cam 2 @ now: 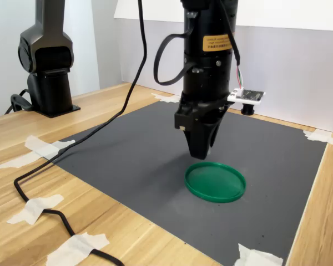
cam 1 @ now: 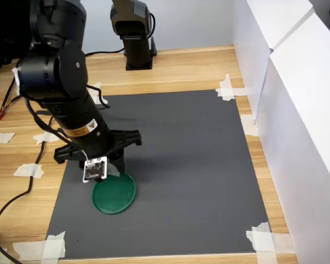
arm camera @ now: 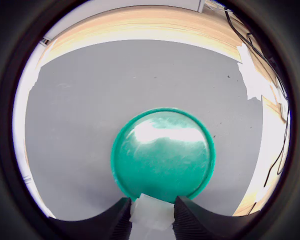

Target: Grasp a white terminal and put it on the green lid.

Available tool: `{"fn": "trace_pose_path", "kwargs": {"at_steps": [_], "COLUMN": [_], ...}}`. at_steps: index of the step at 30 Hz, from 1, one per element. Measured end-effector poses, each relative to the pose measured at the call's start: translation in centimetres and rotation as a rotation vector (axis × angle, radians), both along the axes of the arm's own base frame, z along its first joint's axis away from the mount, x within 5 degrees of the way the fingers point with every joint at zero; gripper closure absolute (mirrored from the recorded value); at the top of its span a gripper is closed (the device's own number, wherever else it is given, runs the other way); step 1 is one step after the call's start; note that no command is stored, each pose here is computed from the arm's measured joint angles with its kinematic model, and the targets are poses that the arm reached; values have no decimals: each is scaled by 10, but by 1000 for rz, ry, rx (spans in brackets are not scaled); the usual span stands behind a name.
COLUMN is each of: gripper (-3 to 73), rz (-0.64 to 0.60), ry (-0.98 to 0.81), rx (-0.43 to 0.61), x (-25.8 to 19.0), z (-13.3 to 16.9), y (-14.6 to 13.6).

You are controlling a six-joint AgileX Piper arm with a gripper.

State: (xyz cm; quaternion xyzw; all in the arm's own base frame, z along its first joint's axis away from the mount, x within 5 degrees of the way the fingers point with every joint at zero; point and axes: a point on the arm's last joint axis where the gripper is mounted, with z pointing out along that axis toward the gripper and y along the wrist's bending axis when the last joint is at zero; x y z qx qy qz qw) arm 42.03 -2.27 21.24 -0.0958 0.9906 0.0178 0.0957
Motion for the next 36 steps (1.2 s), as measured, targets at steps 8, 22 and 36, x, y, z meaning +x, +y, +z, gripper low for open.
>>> {"fn": "trace_pose_path", "kwargs": {"at_steps": [8,22,36], "gripper": [375,375,207], "rz": [-4,7,13], "ry": [-17,-42,-42], "rx": [7,4,-7], "x": [11,15,15], "z": [-12,-15,-15], "y": [-2,-2,-3]}}
